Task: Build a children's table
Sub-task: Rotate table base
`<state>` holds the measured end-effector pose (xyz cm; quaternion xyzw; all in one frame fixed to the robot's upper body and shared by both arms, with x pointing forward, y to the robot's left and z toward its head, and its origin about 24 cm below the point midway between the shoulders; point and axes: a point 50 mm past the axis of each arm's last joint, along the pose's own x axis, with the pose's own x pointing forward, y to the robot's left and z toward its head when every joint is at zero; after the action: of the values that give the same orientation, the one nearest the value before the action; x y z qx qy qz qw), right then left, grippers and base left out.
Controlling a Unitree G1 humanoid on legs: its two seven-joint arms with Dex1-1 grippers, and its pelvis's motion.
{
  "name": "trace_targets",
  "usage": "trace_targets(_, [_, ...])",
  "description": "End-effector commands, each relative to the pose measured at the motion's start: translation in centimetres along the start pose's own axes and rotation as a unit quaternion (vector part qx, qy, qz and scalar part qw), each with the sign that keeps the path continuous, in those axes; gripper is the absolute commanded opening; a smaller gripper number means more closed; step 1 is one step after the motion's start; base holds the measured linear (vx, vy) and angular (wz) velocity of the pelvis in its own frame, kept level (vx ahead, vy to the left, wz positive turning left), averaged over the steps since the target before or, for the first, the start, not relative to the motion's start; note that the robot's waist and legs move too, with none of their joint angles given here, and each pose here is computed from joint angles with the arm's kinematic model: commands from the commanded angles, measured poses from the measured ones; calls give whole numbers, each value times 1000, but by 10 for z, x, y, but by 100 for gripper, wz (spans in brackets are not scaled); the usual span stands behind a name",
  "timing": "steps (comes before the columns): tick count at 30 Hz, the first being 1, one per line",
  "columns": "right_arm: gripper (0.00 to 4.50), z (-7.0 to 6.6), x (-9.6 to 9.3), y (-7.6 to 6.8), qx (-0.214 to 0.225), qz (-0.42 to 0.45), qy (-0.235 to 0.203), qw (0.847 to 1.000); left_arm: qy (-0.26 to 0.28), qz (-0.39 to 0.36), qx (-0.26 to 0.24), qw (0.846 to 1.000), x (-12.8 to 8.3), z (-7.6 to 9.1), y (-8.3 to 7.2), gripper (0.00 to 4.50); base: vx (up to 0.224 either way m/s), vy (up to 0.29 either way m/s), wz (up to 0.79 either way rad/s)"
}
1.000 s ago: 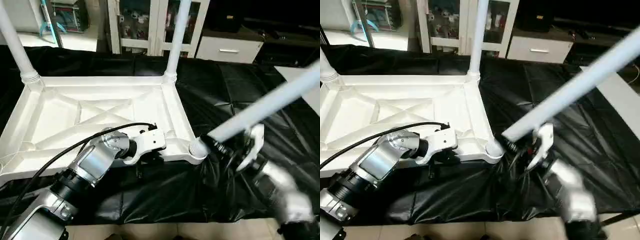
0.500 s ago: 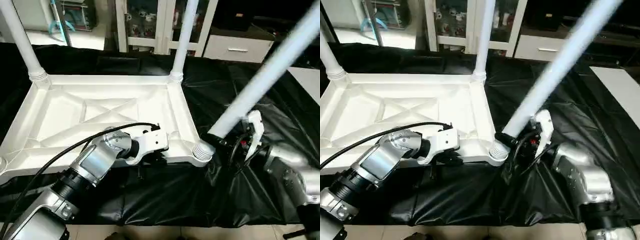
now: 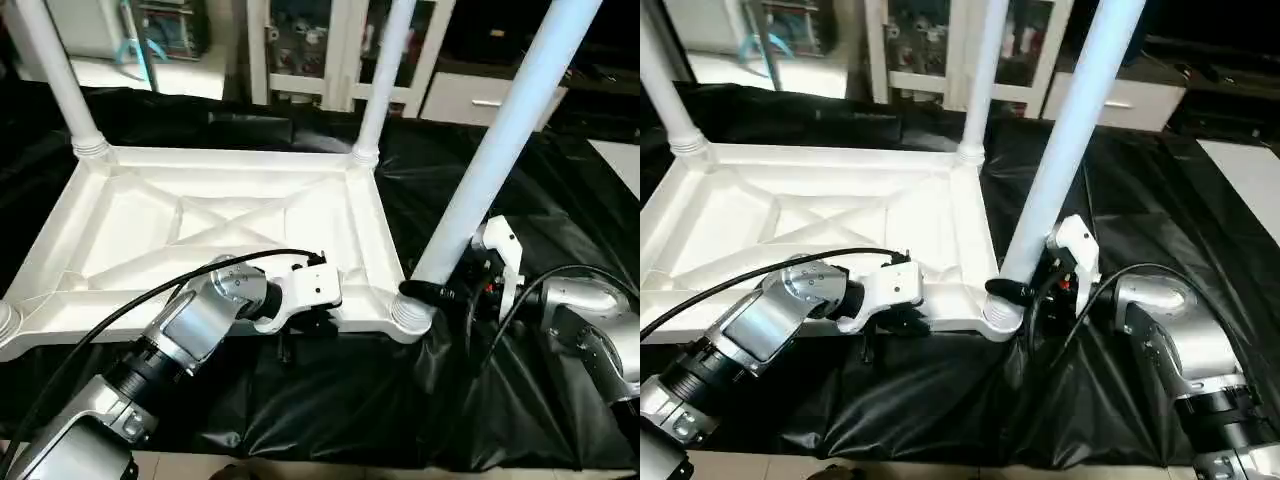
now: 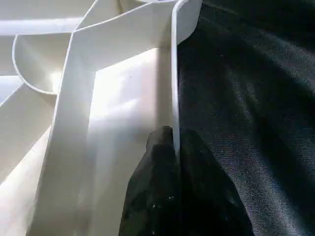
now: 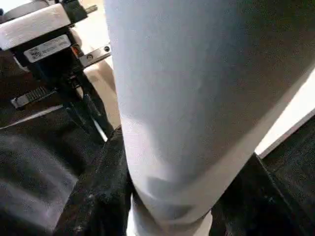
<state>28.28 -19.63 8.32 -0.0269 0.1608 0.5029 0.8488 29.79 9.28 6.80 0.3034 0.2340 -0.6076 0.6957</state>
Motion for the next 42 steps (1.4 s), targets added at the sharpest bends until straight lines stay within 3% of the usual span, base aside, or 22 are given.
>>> trace_targets(1, [184,-47,-10,0,70,-34,82,994,9,52,-15,998,-14,-9,13,0,0,0,0])
trace_targets(4, [184,-50,-13,-8,115,-72,47,990,9,47,-16,999,-14,-10,12,0,0,0,0])
trace_targets(7, [184,-57,-16,-13,152,-99,47,982,11,37,-15,999,-13,-10,10,0,0,0,0])
trace_targets(12, [184,-63,-20,-13,219,-102,41,970,11,35,-13,999,-13,-10,9,0,0,0,0])
trace_targets(15, [184,-66,-21,-11,233,-100,34,967,11,36,-14,999,-13,-10,8,0,0,0,0])
trace_targets(19, [184,-73,-23,-4,199,-101,19,974,8,48,-15,999,-14,-9,10,0,0,0,0])
trace_targets(23, [184,-84,-22,6,193,-128,-34,972,6,52,-17,998,-14,-9,11,0,0,0,0])
trace_targets(31, [184,-95,-14,20,138,-158,-50,976,7,53,-17,998,-14,-8,12,0,0,0,0])
trace_targets(37, [184,-105,-8,34,69,-124,13,990,9,53,-14,998,-15,-8,13,0,0,0,0])
trace_targets(42, [184,-114,-6,41,40,-53,119,991,11,51,-14,999,-15,-8,13,0,0,0,0])
